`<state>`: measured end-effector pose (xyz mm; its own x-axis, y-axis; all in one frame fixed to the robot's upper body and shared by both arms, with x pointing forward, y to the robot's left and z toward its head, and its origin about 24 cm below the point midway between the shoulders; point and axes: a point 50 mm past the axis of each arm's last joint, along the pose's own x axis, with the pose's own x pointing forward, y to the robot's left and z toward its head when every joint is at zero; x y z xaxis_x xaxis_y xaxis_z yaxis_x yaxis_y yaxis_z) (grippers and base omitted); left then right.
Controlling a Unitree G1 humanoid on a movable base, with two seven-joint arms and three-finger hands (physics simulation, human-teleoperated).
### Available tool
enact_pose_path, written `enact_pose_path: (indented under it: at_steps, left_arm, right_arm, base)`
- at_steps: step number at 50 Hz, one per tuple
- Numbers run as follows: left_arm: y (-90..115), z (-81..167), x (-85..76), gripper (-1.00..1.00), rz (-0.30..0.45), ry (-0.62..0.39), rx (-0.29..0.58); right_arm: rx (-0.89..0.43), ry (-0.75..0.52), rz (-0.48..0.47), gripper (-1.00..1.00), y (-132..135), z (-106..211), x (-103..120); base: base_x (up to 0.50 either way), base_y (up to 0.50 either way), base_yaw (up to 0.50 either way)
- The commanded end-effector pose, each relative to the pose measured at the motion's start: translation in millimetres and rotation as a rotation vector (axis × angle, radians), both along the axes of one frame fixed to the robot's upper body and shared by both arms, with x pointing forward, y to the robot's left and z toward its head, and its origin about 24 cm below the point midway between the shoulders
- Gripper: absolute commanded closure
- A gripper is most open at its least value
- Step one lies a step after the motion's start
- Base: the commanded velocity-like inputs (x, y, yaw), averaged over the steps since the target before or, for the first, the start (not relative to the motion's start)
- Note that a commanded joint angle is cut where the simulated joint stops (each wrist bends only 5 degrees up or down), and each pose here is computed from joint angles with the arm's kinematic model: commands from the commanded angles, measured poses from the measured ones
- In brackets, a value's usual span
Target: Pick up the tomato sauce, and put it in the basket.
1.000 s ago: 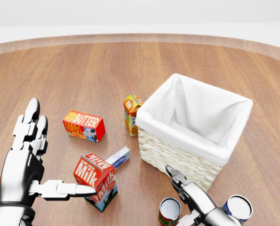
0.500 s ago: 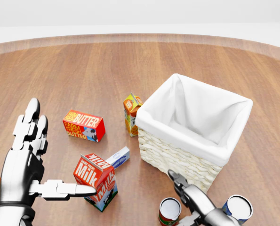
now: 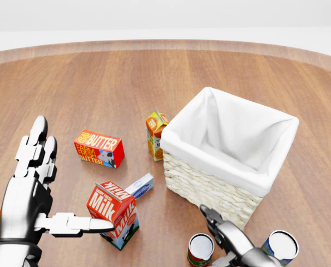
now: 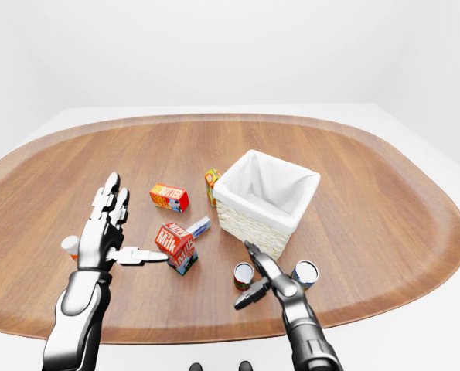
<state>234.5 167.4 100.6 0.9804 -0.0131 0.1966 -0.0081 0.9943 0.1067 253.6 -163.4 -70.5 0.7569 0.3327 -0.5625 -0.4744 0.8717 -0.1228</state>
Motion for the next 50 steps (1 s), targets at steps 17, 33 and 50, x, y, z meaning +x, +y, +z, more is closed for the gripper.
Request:
enact_pose_path:
  at_steps: [17,33,50]
  left_arm:
    - [0,2,-1.2,-1.00,-0.002,-0.011,0.000]
    - [0,4,-1.7,-1.00,-0.003,-0.015,-0.003]
    - [0,4,-2.4,-1.00,-0.004,-0.018,-0.002]
  right_arm:
    - [-0.004,0.023,-0.007,0.91,-2,-4,-1]
    - [0.001,0.015,-0.003,1.00,-1,-3,-1]
    - [0.034,-0.178,0.063,1.00,8,34,-5]
  base:
    - [0.00,0.00,0.00]
    - [0.00,0.00,0.00]
    - [0.00,0.00,0.00]
